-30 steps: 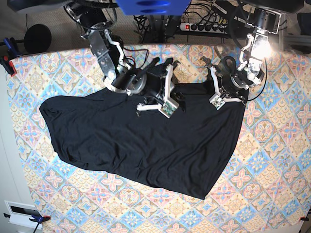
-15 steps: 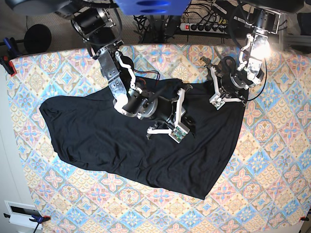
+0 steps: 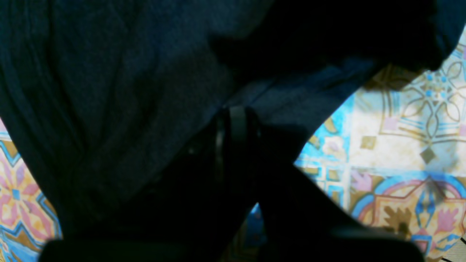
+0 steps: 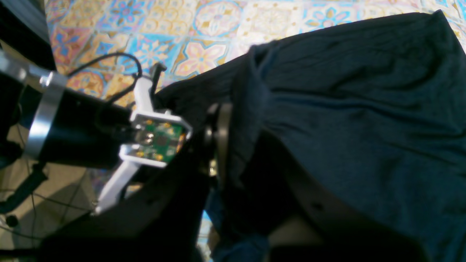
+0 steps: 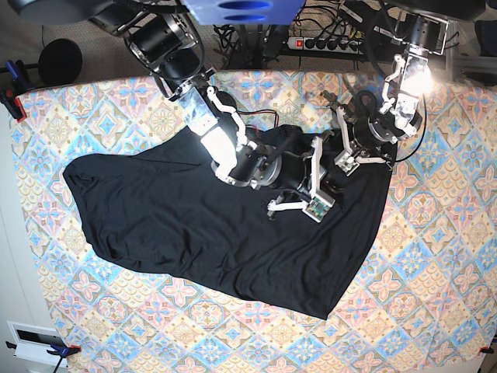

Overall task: Layout the t-shirt on the table in an organized manner, then fold the t-shirt properly
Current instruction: 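Grasp the sleeve with the right gripper and carry it toward the left gripper, then swing the right gripper back to the shirt corner and grasp it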

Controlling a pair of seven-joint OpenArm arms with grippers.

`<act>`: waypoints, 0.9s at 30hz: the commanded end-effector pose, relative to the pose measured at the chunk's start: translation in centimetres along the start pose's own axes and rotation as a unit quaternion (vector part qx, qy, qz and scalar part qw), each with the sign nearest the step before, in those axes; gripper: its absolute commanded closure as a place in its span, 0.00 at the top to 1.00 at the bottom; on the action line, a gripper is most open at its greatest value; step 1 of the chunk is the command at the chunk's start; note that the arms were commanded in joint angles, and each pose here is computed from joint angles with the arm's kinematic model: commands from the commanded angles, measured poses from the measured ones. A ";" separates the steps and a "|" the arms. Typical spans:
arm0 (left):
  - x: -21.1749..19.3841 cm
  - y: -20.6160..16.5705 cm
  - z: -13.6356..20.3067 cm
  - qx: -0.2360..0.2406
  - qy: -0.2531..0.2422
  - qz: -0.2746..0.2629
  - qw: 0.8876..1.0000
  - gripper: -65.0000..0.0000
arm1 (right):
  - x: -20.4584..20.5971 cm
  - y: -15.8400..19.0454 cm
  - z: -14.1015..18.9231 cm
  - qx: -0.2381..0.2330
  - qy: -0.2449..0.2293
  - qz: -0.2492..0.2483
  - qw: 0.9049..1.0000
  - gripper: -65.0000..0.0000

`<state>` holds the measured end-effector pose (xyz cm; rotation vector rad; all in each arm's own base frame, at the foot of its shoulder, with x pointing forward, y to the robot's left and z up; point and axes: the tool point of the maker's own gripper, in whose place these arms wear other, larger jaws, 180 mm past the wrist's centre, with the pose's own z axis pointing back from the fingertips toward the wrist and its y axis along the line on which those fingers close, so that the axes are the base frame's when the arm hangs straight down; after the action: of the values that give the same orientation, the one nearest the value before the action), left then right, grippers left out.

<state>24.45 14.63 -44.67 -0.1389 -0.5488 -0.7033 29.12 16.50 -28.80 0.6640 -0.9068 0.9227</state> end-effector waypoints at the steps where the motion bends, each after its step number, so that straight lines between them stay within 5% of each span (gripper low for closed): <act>1: -5.0 -0.9 -0.3 -0.004 0.106 -0.015 0.994 0.00 | 2.4 0.4 0.1 0.008 -0.036 0.009 0.999 0.00; 9: -4.5 -1.6 -0.6 -0.009 0.100 -0.010 0.995 0.00 | 2.6 0.7 -0.2 0.012 -0.037 0.006 0.999 0.01; 12: -4.5 -1.7 -0.7 -0.010 0.100 -0.010 0.995 0.00 | 2.7 0.8 -0.2 0.013 -0.038 0.006 0.999 0.10; 20: -4.5 -1.6 -0.7 -0.009 0.099 -0.010 0.995 0.00 | 3.2 4.3 -0.9 0.051 -0.038 0.032 0.997 0.53; 27: -4.5 -1.6 -0.7 -0.009 0.099 -0.010 0.995 0.00 | 5.5 4.6 0.5 0.047 -0.074 0.047 0.995 0.61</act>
<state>24.47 14.14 -44.74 -0.1456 -0.5435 -0.6984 25.71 19.87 -25.52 0.7714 -0.9613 1.0350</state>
